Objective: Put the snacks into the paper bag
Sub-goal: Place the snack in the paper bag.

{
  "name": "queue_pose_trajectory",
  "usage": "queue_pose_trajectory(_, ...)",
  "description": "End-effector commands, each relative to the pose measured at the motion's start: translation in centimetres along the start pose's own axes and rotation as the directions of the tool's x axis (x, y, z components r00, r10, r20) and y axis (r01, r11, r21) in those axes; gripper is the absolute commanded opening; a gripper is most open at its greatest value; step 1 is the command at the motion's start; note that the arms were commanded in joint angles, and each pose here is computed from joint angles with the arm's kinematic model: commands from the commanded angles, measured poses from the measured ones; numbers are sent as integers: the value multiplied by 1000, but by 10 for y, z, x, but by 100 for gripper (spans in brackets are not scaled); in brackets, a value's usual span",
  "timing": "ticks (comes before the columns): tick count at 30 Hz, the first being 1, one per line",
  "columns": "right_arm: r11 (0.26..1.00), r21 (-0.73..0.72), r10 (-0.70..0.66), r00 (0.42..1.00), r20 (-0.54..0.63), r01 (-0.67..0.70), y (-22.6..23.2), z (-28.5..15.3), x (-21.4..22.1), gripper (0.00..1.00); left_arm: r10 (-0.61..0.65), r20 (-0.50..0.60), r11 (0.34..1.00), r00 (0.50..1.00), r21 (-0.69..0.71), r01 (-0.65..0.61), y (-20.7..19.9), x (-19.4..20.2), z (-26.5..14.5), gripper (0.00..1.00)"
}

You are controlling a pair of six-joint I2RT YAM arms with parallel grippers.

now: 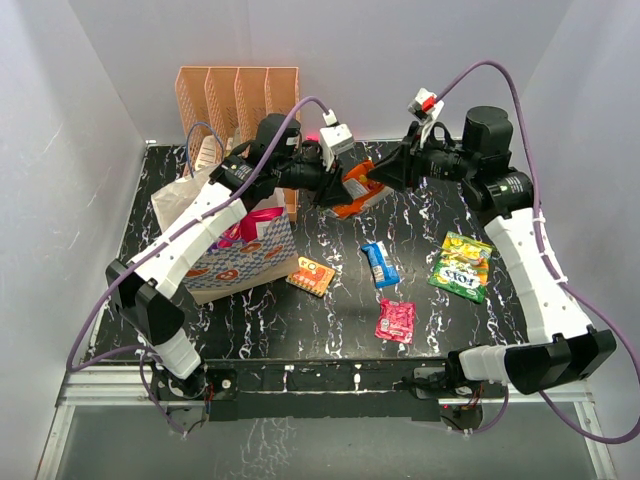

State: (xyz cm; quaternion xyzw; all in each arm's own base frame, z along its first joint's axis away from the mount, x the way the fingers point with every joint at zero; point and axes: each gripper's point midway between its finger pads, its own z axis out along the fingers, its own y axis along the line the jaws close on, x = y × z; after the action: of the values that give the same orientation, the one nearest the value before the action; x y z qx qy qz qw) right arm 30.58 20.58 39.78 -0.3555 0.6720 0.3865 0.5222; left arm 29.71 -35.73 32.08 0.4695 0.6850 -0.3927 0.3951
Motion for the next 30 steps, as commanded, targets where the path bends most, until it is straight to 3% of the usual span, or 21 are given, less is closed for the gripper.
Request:
queue_pose_trajectory(1, 993, 37, -112, 992, 54, 110, 6, -13, -19, 36, 96, 57, 995, 994, -45, -94, -11, -30, -30, 0)
queue_pose_trajectory(5, 990, 74, -127, 991, 48, 124, 2, -20, -20, 66, 125, 67, 989, 990, -84, -119, -10, -40, -39, 0)
queue_pose_trajectory(9, 985, 108, -140, 989, 52, 134, -3, -30, -23, 80, 158, 87, 981, 984, -122, -147, -10, -55, -52, 0)
queue_pose_trajectory(15, 976, 168, -151, 987, 50, 140, -14, -45, -23, 83, 216, 116, 959, 970, -210, -188, -5, -81, -88, 0)
queue_pose_trajectory(21, 967, 205, -158, 987, 34, 148, -20, -49, -22, 84, 259, 107, 906, 960, -371, -203, 14, -93, -154, 0)
queue_pose_trajectory(25, 966, 215, -154, 988, 30, 145, -24, -48, -22, 84, 293, 27, 852, 956, -462, -248, 19, -81, -197, 0)
queue_pose_trajectory(30, 969, 213, -136, 991, 21, 128, -29, -45, -17, 84, 275, -145, 716, 950, -629, -304, 34, -54, -249, 0)
